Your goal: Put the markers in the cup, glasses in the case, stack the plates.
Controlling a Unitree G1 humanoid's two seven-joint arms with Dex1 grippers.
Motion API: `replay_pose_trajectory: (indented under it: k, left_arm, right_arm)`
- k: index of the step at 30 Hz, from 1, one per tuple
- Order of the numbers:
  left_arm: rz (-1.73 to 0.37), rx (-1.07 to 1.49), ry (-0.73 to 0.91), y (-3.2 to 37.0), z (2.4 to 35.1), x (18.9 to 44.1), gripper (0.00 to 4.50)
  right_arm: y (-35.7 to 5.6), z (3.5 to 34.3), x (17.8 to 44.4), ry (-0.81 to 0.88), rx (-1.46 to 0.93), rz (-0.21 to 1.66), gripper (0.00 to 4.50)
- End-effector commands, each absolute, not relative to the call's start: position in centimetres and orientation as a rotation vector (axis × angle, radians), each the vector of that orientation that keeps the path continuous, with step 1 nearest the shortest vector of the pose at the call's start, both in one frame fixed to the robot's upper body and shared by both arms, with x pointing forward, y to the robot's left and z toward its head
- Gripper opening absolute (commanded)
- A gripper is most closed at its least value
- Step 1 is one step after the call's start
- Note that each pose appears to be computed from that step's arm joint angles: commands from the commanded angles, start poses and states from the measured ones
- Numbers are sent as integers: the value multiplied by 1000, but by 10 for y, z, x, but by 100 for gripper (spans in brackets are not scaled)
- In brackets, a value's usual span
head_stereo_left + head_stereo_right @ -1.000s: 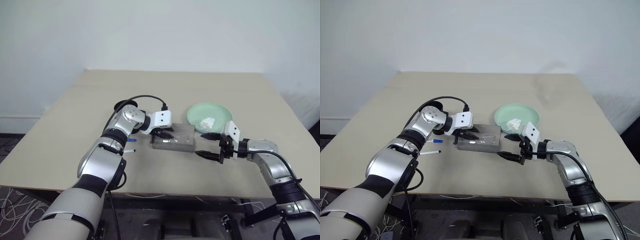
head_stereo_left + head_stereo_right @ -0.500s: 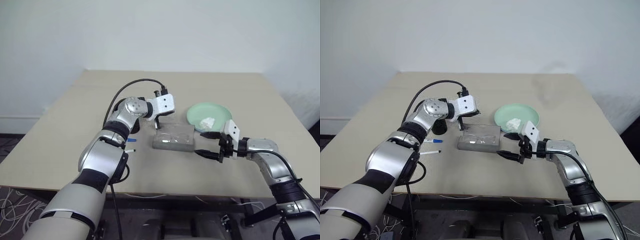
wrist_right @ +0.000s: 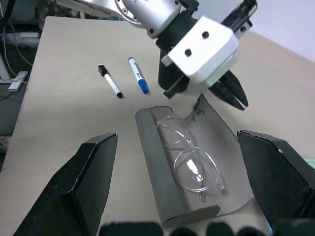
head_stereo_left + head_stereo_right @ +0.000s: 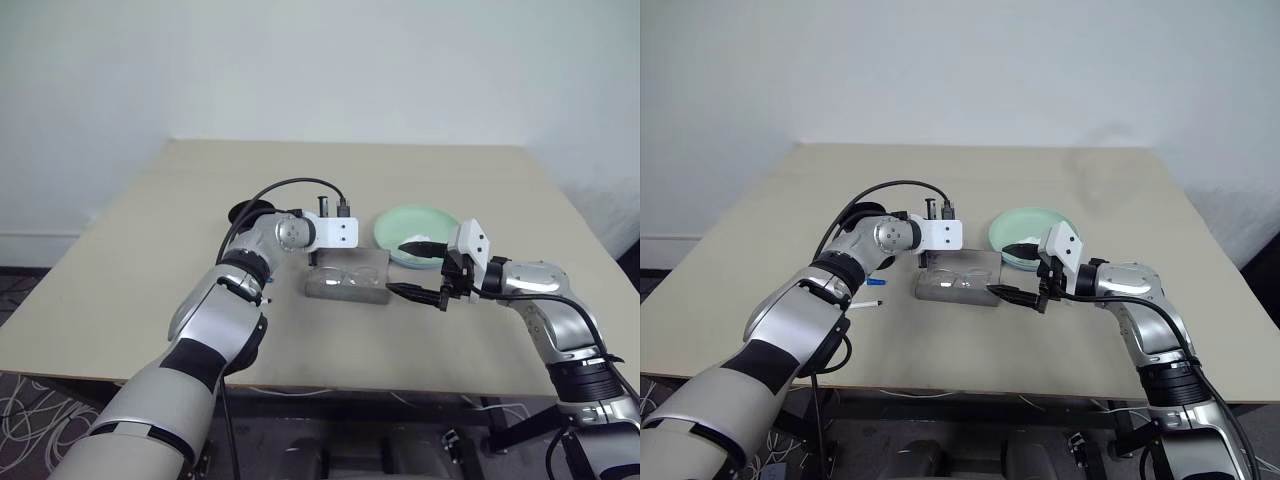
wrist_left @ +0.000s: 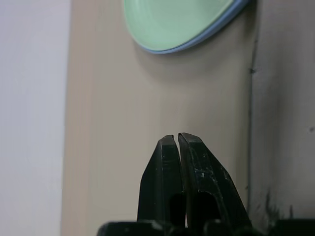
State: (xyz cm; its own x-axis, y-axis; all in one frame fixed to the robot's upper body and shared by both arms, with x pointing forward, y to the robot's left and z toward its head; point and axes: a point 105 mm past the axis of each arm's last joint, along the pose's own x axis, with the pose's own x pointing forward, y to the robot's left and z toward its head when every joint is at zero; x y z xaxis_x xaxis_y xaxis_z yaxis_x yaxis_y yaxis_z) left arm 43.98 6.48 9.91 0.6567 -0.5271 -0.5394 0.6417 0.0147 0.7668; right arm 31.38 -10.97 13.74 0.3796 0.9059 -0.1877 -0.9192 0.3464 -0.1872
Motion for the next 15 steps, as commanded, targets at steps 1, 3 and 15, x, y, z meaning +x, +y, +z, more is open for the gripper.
replay_pose_trajectory:
  k: [1, 3, 15]
  left_arm:
    - [-970, 1159, 160, 66, 98, 435, 1]
    - [-1005, 1103, 187, 68, 98, 432, 1]
    - [-1248, 883, 279, 85, 101, 408, 1]
  right_arm:
    - [-114, 153, 313, -6, -293, 1164, 422]
    - [-114, 153, 313, -5, -292, 1162, 422]
    - [-109, 152, 317, -8, -294, 1178, 422]
